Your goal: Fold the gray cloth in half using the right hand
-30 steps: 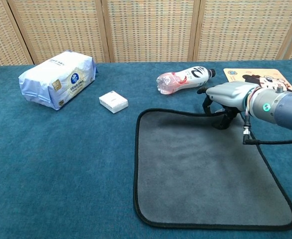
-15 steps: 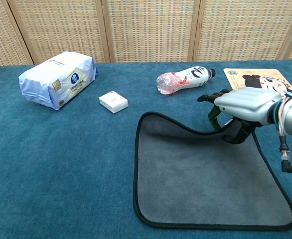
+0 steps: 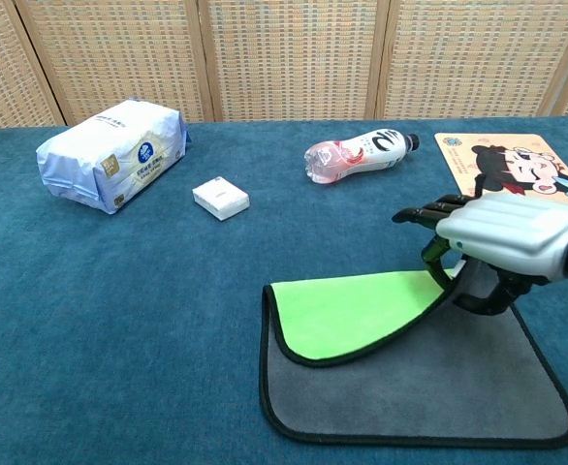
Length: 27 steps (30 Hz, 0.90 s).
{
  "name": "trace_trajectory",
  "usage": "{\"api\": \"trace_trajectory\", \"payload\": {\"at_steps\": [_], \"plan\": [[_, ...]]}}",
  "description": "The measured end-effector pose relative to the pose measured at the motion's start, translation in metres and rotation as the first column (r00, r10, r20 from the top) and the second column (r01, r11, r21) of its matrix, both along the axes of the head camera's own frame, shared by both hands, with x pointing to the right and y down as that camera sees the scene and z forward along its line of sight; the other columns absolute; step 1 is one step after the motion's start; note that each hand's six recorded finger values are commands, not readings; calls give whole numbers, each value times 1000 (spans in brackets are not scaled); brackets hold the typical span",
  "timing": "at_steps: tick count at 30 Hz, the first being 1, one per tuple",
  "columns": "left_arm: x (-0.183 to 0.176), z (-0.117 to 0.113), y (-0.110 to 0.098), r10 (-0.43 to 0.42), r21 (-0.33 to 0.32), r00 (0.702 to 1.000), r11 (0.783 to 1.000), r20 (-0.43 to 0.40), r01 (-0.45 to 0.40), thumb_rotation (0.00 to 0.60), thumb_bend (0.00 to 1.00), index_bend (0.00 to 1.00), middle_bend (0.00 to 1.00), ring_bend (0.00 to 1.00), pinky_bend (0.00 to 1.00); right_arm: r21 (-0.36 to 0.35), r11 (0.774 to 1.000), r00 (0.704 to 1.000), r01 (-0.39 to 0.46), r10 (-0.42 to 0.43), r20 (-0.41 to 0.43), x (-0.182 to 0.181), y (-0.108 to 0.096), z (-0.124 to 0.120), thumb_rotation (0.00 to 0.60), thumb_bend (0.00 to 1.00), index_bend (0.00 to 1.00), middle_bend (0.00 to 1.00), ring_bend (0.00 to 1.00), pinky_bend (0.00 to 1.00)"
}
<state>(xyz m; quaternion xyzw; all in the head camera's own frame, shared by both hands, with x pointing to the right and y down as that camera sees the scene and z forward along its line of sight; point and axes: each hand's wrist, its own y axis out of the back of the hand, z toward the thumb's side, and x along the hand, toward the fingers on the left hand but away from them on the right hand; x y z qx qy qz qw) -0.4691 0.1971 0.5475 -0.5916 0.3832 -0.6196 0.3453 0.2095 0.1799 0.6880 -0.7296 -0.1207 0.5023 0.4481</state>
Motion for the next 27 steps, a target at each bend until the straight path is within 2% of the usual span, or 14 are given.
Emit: {"api": "trace_trajectory", "payload": {"at_steps": [10, 27], "plan": [[4, -1, 2, 14, 1, 1000, 1000, -4, -14, 600, 97, 0, 0, 0, 0, -19, 1000, 1000, 19, -19, -24, 10, 25, -1, 600, 597, 655, 0, 0, 0], [5, -3, 4, 22, 1, 1000, 1000, -11, -22, 600, 97, 0, 0, 0, 0, -49, 999, 999, 19, -21, -41, 9, 51, -11, 600, 599, 660, 0, 0, 0]]}}
